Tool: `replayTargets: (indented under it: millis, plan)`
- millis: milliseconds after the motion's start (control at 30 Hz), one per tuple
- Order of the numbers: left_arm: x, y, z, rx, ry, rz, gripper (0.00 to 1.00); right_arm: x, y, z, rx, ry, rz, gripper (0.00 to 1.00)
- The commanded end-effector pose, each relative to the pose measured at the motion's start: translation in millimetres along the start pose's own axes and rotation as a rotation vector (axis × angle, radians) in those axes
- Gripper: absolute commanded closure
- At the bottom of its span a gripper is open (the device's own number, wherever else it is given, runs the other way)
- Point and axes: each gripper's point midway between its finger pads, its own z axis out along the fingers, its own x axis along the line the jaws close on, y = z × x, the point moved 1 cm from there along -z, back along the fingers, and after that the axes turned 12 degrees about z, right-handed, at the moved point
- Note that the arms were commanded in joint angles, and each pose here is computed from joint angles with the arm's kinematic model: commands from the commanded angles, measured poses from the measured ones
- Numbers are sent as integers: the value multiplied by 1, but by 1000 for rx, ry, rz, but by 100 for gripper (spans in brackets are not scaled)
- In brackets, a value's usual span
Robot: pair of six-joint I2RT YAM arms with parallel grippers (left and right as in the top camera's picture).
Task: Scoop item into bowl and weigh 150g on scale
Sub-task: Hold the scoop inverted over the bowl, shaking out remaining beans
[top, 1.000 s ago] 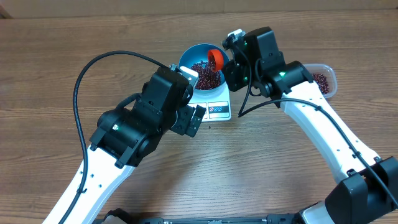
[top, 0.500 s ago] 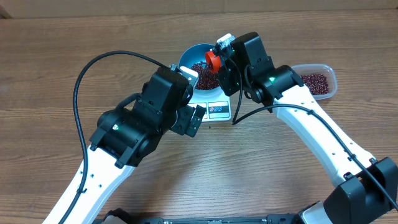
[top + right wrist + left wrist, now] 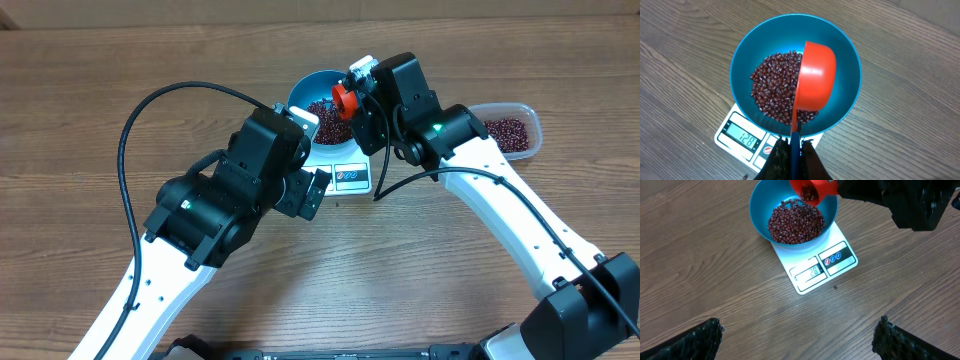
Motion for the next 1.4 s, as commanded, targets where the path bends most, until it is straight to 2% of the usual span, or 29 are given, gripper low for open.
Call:
replayTargets:
  millis: [0,233,367,967,1100,1367]
  plan:
    - [1,1,1,-2,-4,10,0,2,25,-23,-89,2,-10,96]
    - [1,2,1,-3,-4,9,0,17,24,-22,-94,-7,-181,96]
    - [1,1,1,-2,-4,10,0,14,28,-23,-111,-53,-185,96]
    - [1,1,1,-2,-4,10,0,13,24,-23,-94,-53,-186,96]
    - [1,1,1,-2,-4,10,0,13,18,-22,-68,-52,-252,96]
    - [1,1,1,-2,-4,10,0,13,22,-22,-86,-56,-218,96]
